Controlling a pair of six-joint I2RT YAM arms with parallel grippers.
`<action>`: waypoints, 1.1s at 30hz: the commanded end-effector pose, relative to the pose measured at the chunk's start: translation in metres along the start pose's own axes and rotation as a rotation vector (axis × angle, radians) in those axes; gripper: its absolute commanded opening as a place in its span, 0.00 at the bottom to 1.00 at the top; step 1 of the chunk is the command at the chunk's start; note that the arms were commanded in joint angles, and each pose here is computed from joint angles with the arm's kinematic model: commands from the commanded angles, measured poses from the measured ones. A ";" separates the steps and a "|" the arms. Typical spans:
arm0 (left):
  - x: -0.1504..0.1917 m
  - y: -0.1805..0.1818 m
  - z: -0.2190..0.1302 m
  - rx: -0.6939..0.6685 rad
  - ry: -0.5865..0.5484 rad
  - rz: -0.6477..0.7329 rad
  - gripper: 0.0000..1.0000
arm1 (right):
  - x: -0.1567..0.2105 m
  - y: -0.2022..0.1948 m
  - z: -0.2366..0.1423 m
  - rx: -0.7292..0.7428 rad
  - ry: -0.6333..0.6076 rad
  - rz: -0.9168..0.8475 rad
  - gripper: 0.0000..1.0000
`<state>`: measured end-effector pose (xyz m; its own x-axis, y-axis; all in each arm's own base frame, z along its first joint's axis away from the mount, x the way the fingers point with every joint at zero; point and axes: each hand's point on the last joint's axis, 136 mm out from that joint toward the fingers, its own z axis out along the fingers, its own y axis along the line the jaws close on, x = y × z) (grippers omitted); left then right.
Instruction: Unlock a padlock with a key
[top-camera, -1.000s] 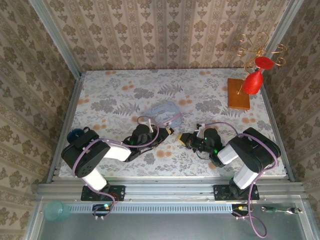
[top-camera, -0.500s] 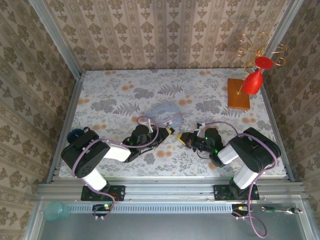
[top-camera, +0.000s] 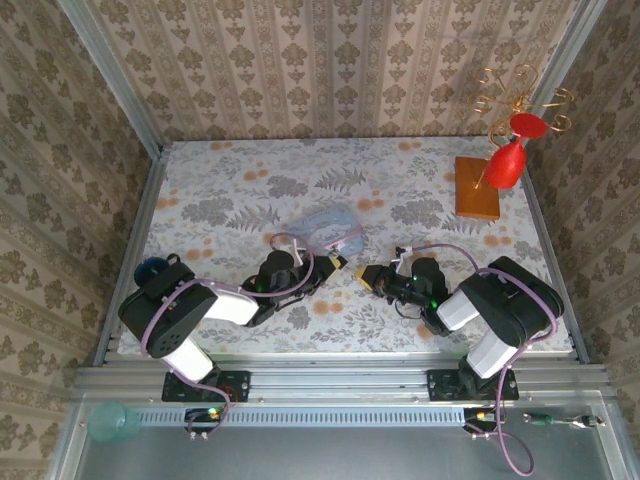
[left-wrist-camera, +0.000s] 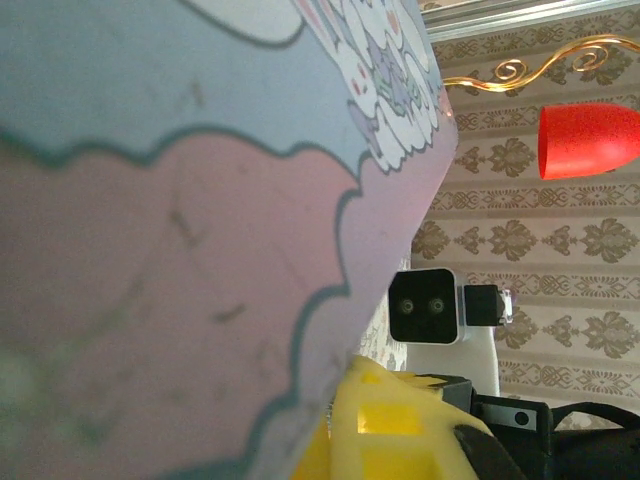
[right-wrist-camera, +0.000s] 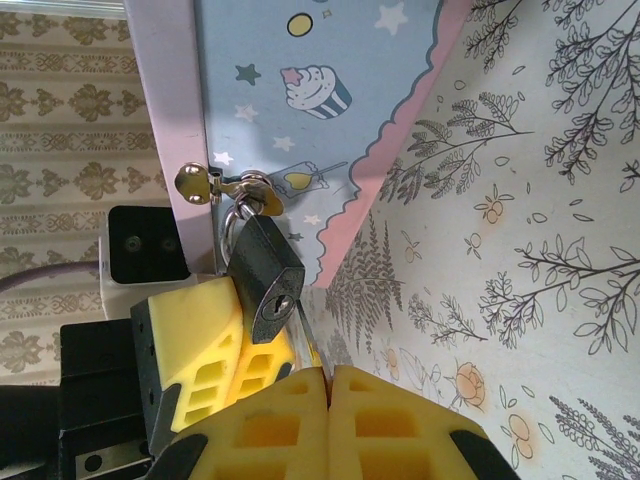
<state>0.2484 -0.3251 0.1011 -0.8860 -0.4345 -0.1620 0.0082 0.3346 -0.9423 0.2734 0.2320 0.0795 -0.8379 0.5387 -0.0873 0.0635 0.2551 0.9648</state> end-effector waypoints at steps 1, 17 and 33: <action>-0.011 -0.032 -0.007 0.113 -0.037 0.013 0.00 | -0.001 0.006 -0.004 -0.026 -0.012 -0.004 0.00; -0.007 -0.032 -0.002 0.129 -0.018 -0.007 0.00 | -0.004 0.020 -0.002 -0.068 -0.022 -0.018 0.00; -0.001 -0.036 0.003 0.149 -0.001 -0.011 0.00 | -0.004 0.025 -0.002 -0.079 -0.028 -0.026 0.00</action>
<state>0.2504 -0.3293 0.1091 -0.8823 -0.4479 -0.1449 0.0141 0.2825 -0.9592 0.2738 0.2327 0.0930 -0.8333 0.5448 -0.0939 0.0363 0.2233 0.9741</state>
